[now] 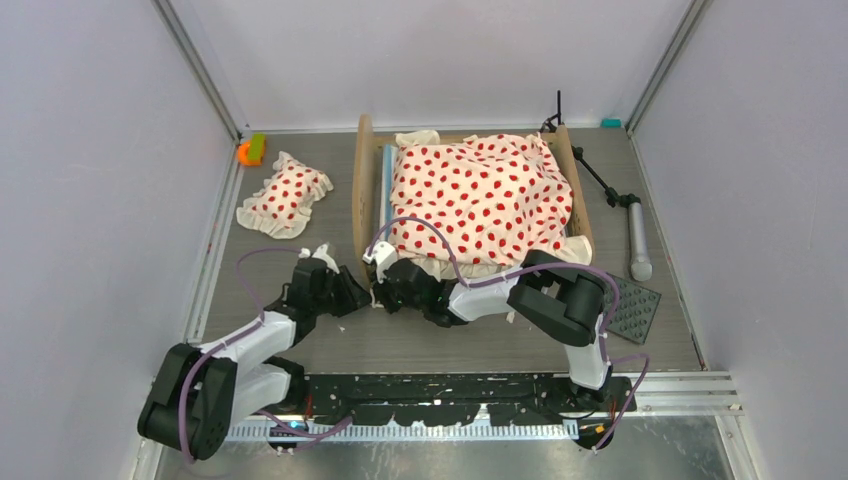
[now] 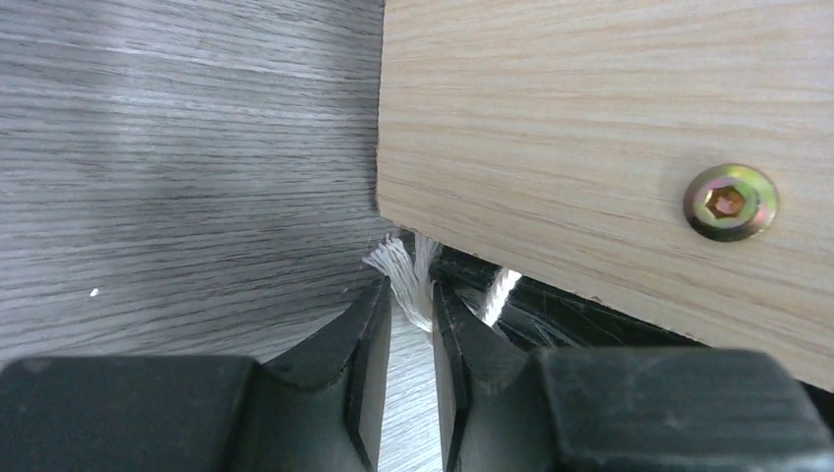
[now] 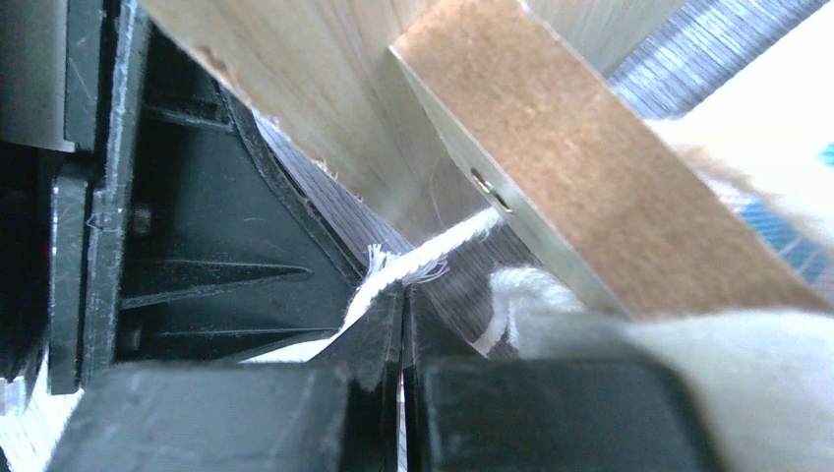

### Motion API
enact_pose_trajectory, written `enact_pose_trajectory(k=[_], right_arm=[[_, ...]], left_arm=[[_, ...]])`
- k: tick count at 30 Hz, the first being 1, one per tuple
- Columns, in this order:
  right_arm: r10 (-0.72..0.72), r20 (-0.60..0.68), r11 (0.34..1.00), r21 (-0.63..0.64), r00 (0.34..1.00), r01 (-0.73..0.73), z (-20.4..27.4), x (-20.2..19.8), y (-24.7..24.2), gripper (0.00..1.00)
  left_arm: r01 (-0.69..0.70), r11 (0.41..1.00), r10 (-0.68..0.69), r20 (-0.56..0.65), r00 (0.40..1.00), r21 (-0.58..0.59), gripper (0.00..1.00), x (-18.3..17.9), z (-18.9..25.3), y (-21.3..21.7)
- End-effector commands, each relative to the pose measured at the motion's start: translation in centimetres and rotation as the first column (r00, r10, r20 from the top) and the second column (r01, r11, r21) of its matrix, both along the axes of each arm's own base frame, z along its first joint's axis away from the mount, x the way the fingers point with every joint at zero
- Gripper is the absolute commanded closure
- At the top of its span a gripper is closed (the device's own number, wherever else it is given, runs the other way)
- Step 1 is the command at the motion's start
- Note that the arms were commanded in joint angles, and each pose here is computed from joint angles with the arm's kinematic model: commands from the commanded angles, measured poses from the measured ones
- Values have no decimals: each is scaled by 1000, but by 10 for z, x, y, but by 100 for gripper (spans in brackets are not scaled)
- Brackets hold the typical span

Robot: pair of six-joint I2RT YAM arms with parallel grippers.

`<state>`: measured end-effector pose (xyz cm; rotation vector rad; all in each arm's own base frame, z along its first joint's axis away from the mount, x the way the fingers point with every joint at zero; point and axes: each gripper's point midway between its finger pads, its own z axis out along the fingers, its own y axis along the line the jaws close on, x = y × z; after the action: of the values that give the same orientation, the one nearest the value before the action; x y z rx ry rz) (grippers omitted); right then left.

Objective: Set up the pet bed
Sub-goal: Tie the ropes to the bed frame.

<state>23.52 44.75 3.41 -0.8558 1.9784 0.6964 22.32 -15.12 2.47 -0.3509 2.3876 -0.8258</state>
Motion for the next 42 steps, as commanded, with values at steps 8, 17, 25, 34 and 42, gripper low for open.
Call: enact_pose_trajectory(k=[8, 17, 25, 34, 42], right_arm=[[-32, 14, 998, 63, 999, 31, 21, 8, 3, 100], [-138, 73, 990, 3, 988, 138, 56, 18, -30, 83], [-177, 17, 983, -45, 984, 177, 46, 9, -48, 71], [130, 118, 981, -158, 984, -111, 21, -12, -46, 61], [422, 203, 887, -293, 883, -357, 4, -26, -44, 56]], left_arm=[[4, 1000, -2, 58, 998, -19, 100, 14, 9, -6], [-25, 1000, 24, 62, 998, 18, 100, 14, 10, 2], [-36, 999, 34, 65, 997, 30, 100, 16, 14, 5], [-33, 999, 31, 57, 998, 34, 100, 17, 13, 4], [-32, 999, 30, 61, 998, 30, 100, 18, 15, 3]])
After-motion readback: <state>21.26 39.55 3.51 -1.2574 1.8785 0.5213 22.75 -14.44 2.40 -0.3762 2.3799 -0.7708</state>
